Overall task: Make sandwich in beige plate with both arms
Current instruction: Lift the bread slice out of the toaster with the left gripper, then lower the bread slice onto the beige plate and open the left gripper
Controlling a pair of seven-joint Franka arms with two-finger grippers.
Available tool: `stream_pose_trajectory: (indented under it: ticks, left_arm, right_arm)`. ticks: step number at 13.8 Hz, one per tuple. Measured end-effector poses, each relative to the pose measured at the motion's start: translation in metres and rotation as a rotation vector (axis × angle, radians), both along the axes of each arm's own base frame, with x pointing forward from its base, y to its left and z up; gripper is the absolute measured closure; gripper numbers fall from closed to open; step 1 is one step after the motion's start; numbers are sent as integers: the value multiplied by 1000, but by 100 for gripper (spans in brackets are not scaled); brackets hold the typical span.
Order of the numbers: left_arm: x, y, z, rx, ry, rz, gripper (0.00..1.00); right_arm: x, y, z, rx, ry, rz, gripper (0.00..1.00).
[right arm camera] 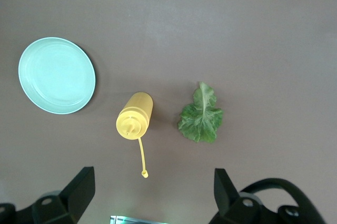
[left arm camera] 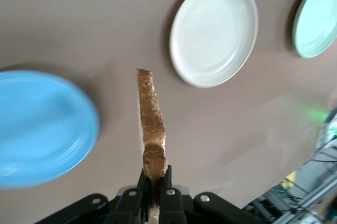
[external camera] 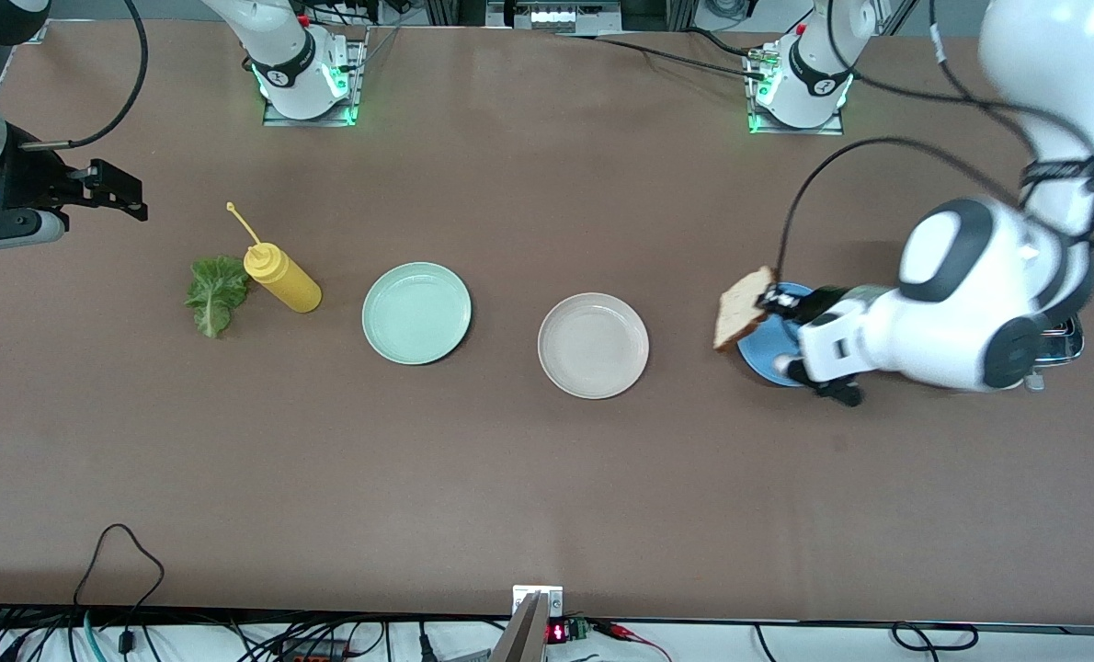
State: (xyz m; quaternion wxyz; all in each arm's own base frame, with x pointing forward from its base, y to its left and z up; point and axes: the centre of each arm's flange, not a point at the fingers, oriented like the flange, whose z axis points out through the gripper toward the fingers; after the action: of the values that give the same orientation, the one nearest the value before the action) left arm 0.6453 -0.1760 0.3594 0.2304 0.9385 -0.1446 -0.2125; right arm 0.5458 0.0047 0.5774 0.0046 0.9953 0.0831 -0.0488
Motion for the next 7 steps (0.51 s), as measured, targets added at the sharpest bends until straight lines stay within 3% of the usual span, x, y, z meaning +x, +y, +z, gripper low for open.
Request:
stream_pose_trajectory:
  ticks: [3,7]
  left_arm:
    - [9,-27,-47,-184,84,116,91]
    - [11,-66,-68,-235,65,170,91]
  right_arm:
    - [0,0,0,0,0,0,0]
    - [0,0,0,0,0,0,0]
